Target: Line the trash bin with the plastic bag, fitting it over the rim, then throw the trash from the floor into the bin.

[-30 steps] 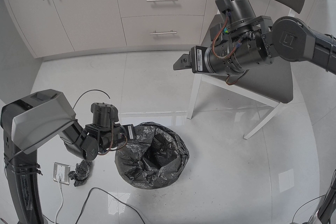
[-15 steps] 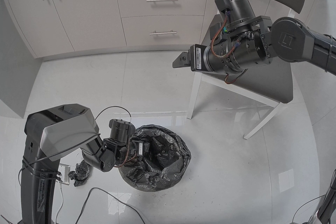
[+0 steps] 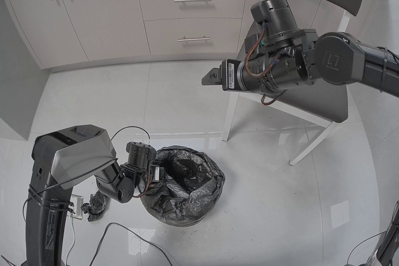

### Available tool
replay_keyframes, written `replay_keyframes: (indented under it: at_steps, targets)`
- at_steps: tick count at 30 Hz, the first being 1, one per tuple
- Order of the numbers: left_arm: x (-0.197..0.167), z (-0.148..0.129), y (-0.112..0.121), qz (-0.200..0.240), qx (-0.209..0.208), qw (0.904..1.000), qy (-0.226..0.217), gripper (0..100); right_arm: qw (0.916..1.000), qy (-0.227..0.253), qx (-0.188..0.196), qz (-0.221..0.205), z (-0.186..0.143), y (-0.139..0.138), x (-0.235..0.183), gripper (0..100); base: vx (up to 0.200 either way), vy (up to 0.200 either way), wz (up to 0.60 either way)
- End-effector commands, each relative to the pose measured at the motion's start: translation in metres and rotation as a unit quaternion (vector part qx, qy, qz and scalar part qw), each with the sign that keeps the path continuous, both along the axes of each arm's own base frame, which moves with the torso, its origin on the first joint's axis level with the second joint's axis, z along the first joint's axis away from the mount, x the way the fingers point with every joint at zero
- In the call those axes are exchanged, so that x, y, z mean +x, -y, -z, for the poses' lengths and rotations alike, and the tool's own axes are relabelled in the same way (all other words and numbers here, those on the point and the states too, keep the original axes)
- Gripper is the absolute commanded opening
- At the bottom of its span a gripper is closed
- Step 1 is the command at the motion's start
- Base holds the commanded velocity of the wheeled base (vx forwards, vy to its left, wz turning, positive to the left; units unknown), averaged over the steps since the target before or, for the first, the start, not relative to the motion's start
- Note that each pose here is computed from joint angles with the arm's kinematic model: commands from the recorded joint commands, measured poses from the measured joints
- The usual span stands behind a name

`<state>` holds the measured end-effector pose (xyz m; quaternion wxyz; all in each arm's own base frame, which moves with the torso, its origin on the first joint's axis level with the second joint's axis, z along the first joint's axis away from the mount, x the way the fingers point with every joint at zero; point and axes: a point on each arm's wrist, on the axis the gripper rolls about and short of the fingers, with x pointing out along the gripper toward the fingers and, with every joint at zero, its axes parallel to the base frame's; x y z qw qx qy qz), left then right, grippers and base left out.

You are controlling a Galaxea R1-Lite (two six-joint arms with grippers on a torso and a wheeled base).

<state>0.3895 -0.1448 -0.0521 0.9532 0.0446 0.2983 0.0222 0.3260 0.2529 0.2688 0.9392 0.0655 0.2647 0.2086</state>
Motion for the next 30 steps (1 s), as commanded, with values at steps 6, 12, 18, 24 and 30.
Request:
replay_keyframes:
  at_steps: [6,12,18,24,30]
  targets:
    - [-0.002,-0.025,0.004,-0.012,-0.042,0.9980,0.046,100,0.9958,-0.066,-0.063,0.001,0.043,0.007,-0.016,100,0.000,0.000,0.00]
    - [0.000,-0.027,0.001,-0.021,-0.051,0.9974,0.047,100,0.9931,-0.085,-0.079,0.009,0.092,0.009,-0.020,100,0.000,0.000,0.00]
    - [0.003,-0.017,0.002,-0.022,-0.047,0.9979,0.040,100,0.9957,-0.047,-0.061,0.052,0.136,-0.012,-0.017,100,0.000,0.000,0.00]
    - [0.008,-0.012,0.004,-0.021,-0.047,0.9978,0.041,100,0.9963,-0.042,-0.063,0.041,0.160,-0.024,-0.021,100,0.000,0.000,0.00]
    - [0.021,-0.007,-0.004,-0.036,-0.048,0.9971,0.045,100,0.9920,-0.055,-0.090,0.070,0.184,-0.026,-0.020,100,0.000,0.000,0.00]
